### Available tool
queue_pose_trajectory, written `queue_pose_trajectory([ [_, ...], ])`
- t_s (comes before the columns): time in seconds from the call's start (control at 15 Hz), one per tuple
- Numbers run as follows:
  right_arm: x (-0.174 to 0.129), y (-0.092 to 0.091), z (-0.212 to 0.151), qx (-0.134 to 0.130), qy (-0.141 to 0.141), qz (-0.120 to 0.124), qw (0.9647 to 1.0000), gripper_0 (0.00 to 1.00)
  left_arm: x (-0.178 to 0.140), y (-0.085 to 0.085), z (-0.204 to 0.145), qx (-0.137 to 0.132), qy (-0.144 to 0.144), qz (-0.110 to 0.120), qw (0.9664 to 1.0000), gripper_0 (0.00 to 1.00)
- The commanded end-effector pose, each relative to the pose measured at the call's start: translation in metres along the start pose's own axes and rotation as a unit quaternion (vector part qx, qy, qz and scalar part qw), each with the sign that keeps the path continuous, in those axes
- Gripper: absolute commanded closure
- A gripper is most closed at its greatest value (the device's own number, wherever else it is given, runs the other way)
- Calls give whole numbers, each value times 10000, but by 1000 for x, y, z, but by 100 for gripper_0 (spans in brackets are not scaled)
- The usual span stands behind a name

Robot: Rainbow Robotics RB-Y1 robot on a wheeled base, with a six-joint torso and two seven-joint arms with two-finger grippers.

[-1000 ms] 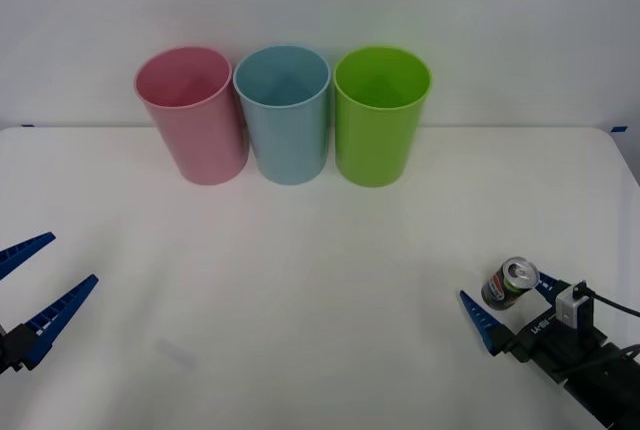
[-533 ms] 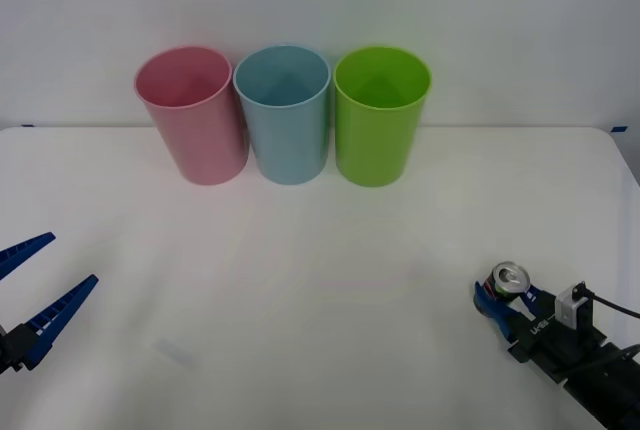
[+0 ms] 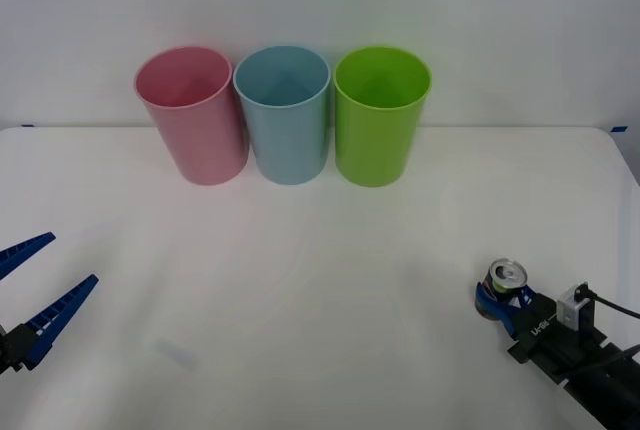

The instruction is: Grasp the object on the table and drop it into the matching bin: aluminum can to the light blue bin, PET bottle to the pink bin.

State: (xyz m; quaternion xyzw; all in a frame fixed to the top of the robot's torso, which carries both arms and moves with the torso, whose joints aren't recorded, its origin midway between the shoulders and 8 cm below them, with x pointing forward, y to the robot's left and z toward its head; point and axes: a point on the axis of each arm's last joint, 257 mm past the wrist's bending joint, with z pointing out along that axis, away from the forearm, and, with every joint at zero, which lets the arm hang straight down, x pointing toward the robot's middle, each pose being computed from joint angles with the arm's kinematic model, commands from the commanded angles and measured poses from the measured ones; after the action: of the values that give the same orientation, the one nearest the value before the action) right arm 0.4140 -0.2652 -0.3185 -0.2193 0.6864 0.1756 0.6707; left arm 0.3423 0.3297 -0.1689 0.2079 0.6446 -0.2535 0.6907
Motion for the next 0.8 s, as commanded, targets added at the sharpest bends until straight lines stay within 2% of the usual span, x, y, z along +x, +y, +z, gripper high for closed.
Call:
queue_pose_trajectory([
  [0.07, -9, 6, 1, -136, -130, 23, 9998, 100, 0, 0, 0, 0, 0, 0, 10000, 0],
  [0.4, -46, 17, 11, -410, -492, -147, 9978, 100, 0, 0, 0, 0, 0, 0, 10000, 0],
  [0.67, -90, 30, 26, -670, -783, -415, 9938, 100, 0, 0, 0, 0, 0, 0, 10000, 0],
  [0.8, -109, 40, 31, -904, -838, -150, 9923, 100, 0, 0, 0, 0, 0, 0, 10000, 0],
])
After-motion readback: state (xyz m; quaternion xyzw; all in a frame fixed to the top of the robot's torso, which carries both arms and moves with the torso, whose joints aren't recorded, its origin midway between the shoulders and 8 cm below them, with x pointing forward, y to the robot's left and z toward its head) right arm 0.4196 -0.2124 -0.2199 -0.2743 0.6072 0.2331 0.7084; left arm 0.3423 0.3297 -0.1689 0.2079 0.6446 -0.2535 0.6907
